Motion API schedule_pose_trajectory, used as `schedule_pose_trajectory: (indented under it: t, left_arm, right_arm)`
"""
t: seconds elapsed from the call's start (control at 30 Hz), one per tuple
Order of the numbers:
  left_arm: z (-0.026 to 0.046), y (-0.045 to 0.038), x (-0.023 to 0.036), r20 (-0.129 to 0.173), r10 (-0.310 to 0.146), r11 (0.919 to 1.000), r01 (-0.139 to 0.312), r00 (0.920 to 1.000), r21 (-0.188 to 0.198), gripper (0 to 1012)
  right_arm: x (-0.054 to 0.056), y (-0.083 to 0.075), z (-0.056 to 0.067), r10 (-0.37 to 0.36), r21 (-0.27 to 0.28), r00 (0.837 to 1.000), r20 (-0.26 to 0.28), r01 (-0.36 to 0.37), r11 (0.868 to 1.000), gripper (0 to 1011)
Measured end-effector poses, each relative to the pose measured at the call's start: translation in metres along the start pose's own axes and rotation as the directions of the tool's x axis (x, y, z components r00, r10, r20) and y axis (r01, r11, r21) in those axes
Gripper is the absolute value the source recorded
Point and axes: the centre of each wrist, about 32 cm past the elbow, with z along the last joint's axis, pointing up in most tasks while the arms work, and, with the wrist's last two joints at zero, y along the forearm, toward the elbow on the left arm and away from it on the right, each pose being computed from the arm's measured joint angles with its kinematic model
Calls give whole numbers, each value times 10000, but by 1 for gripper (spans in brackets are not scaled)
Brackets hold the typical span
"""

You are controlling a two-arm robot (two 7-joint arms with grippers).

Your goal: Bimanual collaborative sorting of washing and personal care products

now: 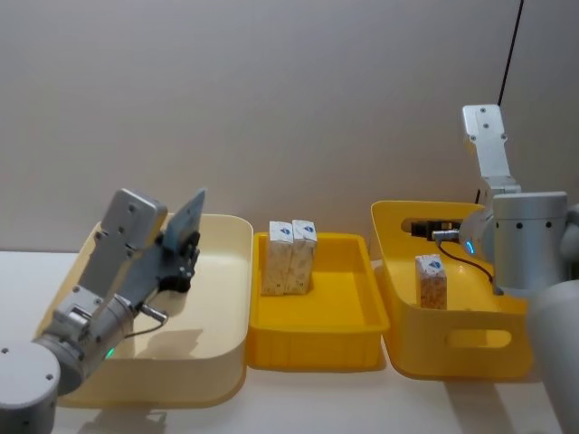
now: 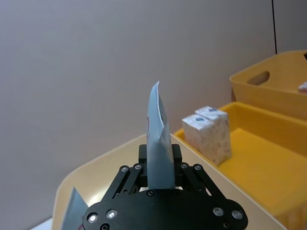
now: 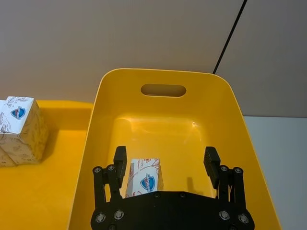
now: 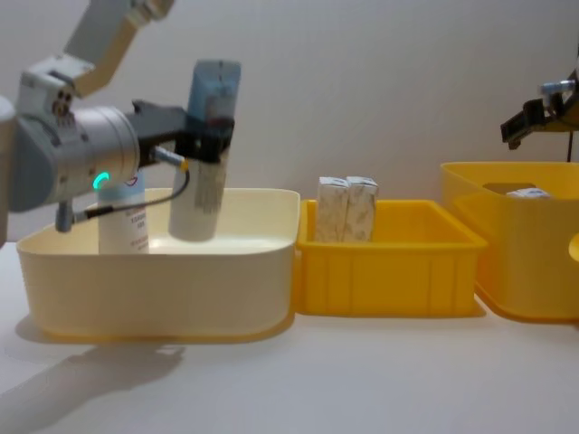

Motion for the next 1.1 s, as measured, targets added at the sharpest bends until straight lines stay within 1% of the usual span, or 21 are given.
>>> schedule_pose_trajectory:
  t: [0.03, 0.13, 0.17, 0.27, 0.33, 0.4, 0.43, 0.57, 0.6, 0.67, 0.7, 0.73, 0.77, 0.87, 0.9, 0.93, 0.97, 1.0, 1.07, 1.1]
  left_arm:
    - [32, 10, 5, 15, 137, 9997, -137, 9999, -178, 264]
    - [71, 25, 11, 8, 359, 9983, -359, 9994, -459, 264]
    - [98, 36, 17, -30, 507, 9966, -508, 9987, -653, 264]
    - [127, 53, 23, -103, 700, 9933, -706, 9975, -913, 264]
    - [163, 77, 38, -274, 961, 9868, -988, 9950, -1280, 264]
    - [175, 87, 41, -407, 1067, 9831, -1115, 9935, -1451, 264]
    - [188, 96, 50, -530, 1162, 9793, -1233, 9918, -1605, 266]
    - [206, 116, 71, -822, 1334, 9710, -1469, 9876, -1884, 264]
    - [212, 125, 78, -1014, 1406, 9662, -1588, 9849, -2029, 264]
    - [216, 132, 82, -1213, 1446, 9616, -1684, 9820, -2166, 264]
    - [220, 138, 90, -1391, 1488, 9573, -1779, 9790, -2277, 264]
    - [220, 143, 96, -1490, 1522, 9550, -1843, 9770, -2326, 264]
    - [218, 149, 105, -1704, 1551, 9504, -1940, 9731, -2431, 264]
    - [215, 157, 114, -2006, 1569, 9442, -2065, 9670, -2568, 264]
    - [210, 162, 120, -2213, 1558, 9404, -2131, 9627, -2650, 264]
    - [209, 164, 123, -2338, 1533, 9383, -2156, 9601, -2703, 264]
    - [207, 166, 126, -2421, 1534, 9368, -2189, 9580, -2728, 264]
    - [199, 171, 133, -2663, 1495, 9330, -2250, 9522, -2809, 266]
    - [188, 174, 137, -2875, 1452, 9305, -2295, 9467, -2856, 264]
    - [182, 176, 140, -2979, 1430, 9292, -2317, 9438, -2881, 264]
  right_arm:
    - [0, 0, 0, -1, -1, 10000, 1, 1, 10000, 1001]
    - [0, 0, 0, -1, -1, 10000, 1, 1, 10000, 1001]
    - [0, 0, 0, 0, 0, 10000, 0, 0, 10000, 1001]
    - [0, 0, 0, 0, -1, 10000, 1, 0, 10000, 1001]
    - [-1, 0, 0, -2, 4, 10000, 12, 2, 10000, 1001]
    - [-5, 0, 1, 11, 26, 10000, 42, -11, 10000, 1001]
    - [-8, 0, 1, 41, 62, 9999, 96, -42, 10000, 1001]
    - [-24, -3, -1, 172, 215, 9994, 285, -178, 9996, 1001]
    - [-29, -6, 0, 205, 264, 9992, 341, -214, 9994, 1001]
    - [-43, -17, 5, 355, 442, 9982, 480, -376, 9983, 1001]
    - [-47, -21, 4, 400, 494, 9978, 520, -426, 9979, 1001]
    - [-56, -28, 3, 500, 596, 9969, 613, -536, 9968, 1001]
    - [-61, -34, 4, 555, 662, 9963, 659, -599, 9960, 1001]
    - [-81, -58, 5, 818, 896, 9930, 857, -895, 9919, 1001]
    - [-86, -64, 5, 903, 966, 9918, 903, -989, 9904, 1001]
    - [-93, -76, 5, 1027, 1080, 9897, 994, -1133, 9877, 1001]
    - [-93, -76, 5, 1027, 1080, 9897, 994, -1133, 9877, 1001]
    - [-106, -89, 4, 1168, 1192, 9869, 1113, -1300, 9843, 1001]
    - [-115, -103, 6, 1325, 1333, 9837, 1214, -1485, 9799, 1001]
    - [-127, -120, 9, 1469, 1464, 9802, 1330, -1661, 9752, 1001]
